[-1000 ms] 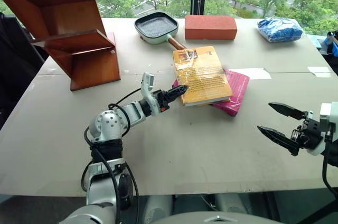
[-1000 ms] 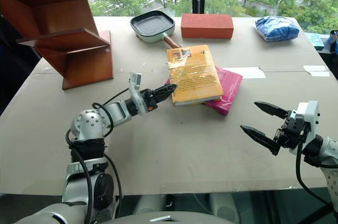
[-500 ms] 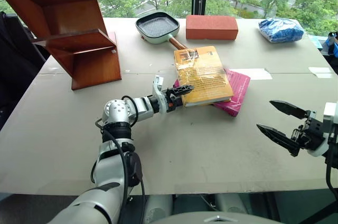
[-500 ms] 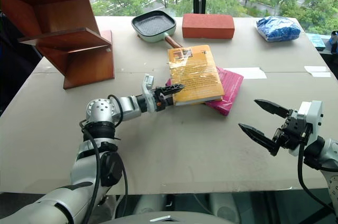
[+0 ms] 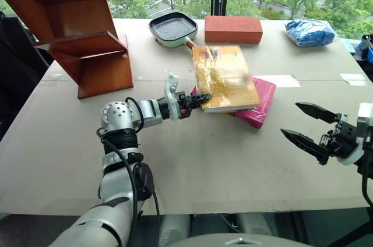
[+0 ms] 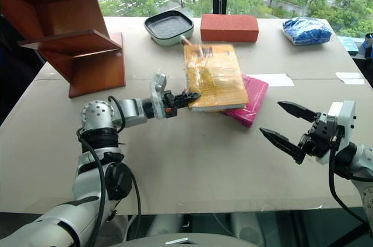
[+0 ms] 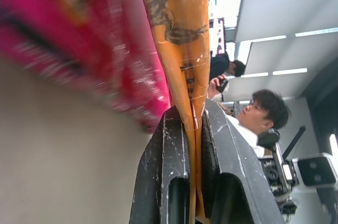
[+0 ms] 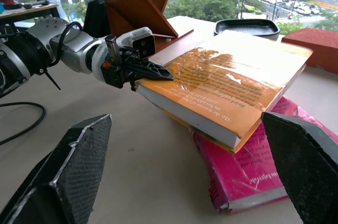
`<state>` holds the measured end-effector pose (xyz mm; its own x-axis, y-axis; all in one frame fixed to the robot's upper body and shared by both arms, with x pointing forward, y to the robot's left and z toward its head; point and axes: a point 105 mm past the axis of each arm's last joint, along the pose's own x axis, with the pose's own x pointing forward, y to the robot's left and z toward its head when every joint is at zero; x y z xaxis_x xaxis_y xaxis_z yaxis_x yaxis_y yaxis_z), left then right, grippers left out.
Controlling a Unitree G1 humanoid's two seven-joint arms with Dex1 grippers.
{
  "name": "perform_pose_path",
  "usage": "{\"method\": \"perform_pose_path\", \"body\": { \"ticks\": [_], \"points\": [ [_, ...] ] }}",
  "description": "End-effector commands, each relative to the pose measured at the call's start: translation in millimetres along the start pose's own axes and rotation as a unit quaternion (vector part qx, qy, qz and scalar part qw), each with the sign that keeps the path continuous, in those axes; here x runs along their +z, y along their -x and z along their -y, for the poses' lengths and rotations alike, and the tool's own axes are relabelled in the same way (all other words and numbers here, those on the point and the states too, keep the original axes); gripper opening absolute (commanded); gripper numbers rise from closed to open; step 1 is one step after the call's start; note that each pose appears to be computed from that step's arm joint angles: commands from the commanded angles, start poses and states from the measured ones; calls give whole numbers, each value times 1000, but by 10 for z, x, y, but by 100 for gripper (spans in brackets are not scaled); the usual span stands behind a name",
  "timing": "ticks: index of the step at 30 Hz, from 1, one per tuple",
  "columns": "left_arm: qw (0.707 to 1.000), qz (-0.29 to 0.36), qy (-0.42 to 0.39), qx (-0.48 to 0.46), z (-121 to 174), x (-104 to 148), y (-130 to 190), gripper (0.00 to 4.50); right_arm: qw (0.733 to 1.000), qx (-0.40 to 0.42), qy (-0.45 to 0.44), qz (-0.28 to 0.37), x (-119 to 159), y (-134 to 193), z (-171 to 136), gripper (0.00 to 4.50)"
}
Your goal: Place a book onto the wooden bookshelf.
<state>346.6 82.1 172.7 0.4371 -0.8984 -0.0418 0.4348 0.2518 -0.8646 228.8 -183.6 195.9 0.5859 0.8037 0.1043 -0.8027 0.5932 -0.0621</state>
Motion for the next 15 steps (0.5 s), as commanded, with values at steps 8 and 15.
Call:
{"method": "perform_pose_path", "body": {
  "ticks": [8,15],
  "points": [
    [756,86,-626,171,1217,737,181,8,992,63,-32,107,567,-274,129,450],
    [481,10,-818,315,1430,1120,765,8,977,125,-75,153,884,-668,252,450]
  ]
}}
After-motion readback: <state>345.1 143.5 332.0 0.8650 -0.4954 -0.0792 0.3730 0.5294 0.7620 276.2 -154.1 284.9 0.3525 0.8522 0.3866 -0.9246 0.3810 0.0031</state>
